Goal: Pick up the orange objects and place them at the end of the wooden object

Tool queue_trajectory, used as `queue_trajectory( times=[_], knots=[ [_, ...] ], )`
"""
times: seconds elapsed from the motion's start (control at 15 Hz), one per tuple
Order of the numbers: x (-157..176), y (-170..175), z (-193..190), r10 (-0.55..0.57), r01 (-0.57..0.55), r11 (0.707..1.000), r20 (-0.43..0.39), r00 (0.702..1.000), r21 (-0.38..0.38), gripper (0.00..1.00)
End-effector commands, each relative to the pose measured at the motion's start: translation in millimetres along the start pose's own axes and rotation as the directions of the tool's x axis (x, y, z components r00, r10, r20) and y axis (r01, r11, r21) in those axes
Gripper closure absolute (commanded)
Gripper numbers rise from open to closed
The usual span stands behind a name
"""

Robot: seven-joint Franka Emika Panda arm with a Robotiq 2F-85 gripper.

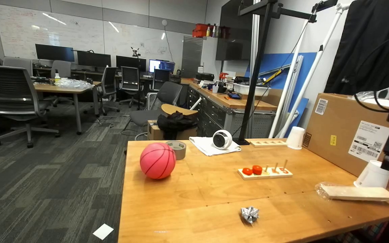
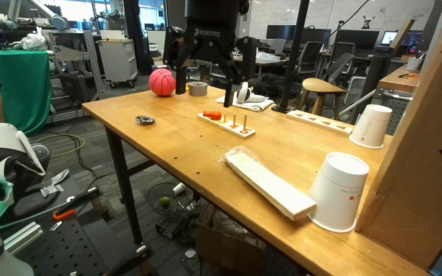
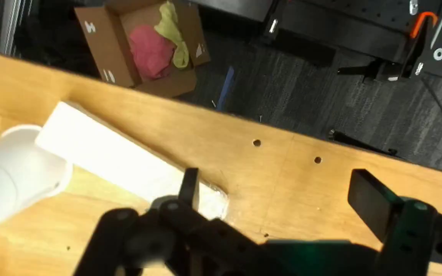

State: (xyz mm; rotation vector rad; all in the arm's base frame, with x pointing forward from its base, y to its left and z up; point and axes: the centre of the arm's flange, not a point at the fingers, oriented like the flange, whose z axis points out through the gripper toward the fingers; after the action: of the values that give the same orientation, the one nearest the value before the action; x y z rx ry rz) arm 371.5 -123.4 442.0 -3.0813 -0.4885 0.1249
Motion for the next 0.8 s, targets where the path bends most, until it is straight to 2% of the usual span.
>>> queue_trajectory(
  times=[0.0,0.13,0.33,0.53,0.73],
  knots=[
    [47.3,-14.5,11.9,-0.181,0.177,0.983,-0.072,0.981,-0.058,0.0],
    [79.4,-26.6,12.9,-0.283,0.274,0.956,-0.083,0.956,-0.103,0.0],
    [123.7,-42.6,16.4,-0.435,0.417,0.894,-0.089,0.896,-0.164,0.0],
    [168.0,-53.0,20.4,-0.577,0.551,0.805,-0.074,0.813,-0.22,0.0],
    [202.4,-56.6,25.1,-0.704,0.671,0.696,-0.06,0.708,-0.257,0.0]
  ],
)
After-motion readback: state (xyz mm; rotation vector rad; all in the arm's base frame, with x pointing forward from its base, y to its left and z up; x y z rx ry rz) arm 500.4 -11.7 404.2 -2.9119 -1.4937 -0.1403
